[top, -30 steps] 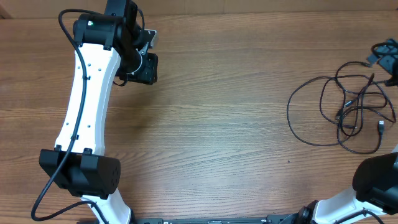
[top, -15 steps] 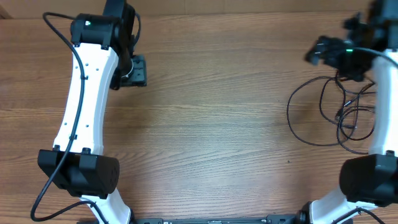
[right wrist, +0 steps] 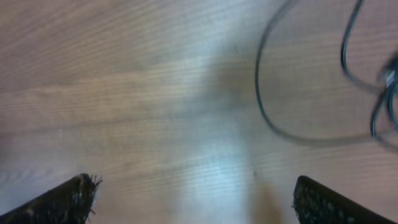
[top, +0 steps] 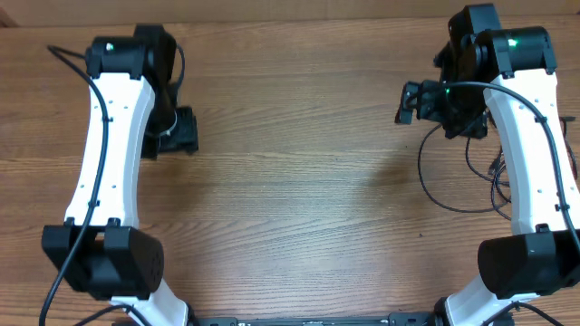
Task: Untangle cables
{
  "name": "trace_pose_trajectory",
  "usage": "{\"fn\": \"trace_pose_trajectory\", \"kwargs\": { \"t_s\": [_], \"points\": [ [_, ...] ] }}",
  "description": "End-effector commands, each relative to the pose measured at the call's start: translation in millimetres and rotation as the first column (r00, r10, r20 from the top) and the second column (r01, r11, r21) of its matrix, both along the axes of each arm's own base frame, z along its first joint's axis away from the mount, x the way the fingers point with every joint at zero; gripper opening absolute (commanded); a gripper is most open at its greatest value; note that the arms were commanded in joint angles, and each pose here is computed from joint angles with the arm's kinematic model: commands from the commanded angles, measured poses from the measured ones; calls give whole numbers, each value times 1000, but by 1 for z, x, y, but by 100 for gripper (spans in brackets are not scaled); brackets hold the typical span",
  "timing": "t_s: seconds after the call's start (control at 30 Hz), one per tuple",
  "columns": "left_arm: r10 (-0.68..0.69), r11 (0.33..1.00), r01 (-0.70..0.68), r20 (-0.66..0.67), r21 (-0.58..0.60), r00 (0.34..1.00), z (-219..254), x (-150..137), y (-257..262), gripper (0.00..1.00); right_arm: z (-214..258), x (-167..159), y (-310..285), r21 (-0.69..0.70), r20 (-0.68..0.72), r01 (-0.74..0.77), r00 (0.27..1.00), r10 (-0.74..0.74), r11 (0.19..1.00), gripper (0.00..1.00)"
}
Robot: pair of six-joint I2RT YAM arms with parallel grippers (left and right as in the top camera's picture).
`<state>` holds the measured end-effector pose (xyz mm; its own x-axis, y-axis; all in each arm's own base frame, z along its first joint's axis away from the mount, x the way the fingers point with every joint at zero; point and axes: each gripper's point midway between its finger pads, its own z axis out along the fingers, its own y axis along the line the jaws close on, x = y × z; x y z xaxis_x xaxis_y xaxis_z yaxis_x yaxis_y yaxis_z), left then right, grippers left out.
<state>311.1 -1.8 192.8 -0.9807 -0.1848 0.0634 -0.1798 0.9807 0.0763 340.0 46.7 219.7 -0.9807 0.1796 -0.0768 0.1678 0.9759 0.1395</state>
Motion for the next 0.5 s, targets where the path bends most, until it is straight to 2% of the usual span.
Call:
{"fn": "trace_pose_trajectory", "kwargs": {
  "t_s": [0.0,0.1,0.2,0.33,0.47],
  "points": [
    [-24,1000,24,8,-2,1000,9,-27,0,62,1,-12,-2,-12,-40,26,999,-27,1000,100],
    [-5,1000,4,19,23,1000,11,-45,5,61,0,-26,1,2,-55,20,998,-20,1000,100],
    [8,999,-12,115,36,993,17,-54,8,61,-2,-43,-1,-2,-52,36,998,-36,999,100],
    [10,1000,-18,301,24,954,27,-62,8,63,-4,-54,-3,11,73,44,996,-45,999,100],
    [10,1000,-18,502,10,865,39,-77,8,68,-4,-70,-5,39,239,60,969,-67,997,100]
  ]
}}
